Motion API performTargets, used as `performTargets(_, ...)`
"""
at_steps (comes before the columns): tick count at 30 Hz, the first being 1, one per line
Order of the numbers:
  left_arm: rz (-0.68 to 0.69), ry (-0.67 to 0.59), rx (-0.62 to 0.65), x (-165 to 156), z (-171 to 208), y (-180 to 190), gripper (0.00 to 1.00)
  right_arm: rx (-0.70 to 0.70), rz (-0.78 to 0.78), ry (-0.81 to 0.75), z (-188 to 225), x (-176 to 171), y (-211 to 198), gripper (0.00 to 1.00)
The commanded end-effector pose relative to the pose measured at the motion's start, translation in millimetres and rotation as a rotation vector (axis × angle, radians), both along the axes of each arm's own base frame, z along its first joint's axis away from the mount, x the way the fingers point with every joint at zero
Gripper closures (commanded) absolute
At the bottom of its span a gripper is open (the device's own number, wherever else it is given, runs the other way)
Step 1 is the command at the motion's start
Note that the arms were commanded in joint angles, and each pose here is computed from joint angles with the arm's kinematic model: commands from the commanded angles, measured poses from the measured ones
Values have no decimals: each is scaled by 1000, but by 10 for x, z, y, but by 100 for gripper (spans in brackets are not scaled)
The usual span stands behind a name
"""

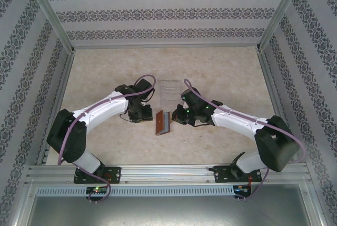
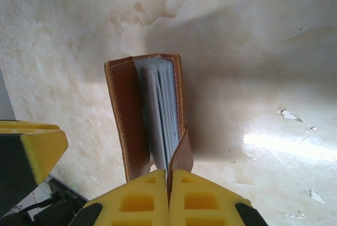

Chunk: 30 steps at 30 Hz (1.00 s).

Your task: Take the credit cards out of the card holder

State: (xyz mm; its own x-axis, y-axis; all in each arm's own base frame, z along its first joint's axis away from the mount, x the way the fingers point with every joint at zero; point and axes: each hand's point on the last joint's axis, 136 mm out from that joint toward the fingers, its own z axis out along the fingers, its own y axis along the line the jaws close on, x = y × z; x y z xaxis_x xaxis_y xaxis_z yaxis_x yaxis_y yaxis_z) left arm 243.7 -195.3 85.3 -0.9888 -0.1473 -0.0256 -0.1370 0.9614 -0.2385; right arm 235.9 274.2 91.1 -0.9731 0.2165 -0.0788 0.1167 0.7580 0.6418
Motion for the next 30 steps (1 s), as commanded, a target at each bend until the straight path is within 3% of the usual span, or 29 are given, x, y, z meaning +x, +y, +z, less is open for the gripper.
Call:
performTargets(1, -2, 19, 18, -72, 9, 93, 71, -5, -22, -11, 42, 20, -68, 100)
performTargets(9, 1, -66, -161, 74, 234, -197, 55, 37, -7, -51, 259, 42, 18, 100)
performTargets(13, -19, -106, -301, 125, 361, -418, 37, 43, 2, -55, 305, 26, 63, 100)
performTargets(17, -28, -68, -333, 118, 267, -505, 31, 42, 6, -53, 301, 19, 78, 100)
performTargets(24, -60, 12, -288, 78, -4, -517, 34, 31, 0, -52, 282, 14, 51, 100)
performTargets(30, -57, 38, -194, 14, -153, -352, 60, 4, -16, -41, 202, 9, -24, 100)
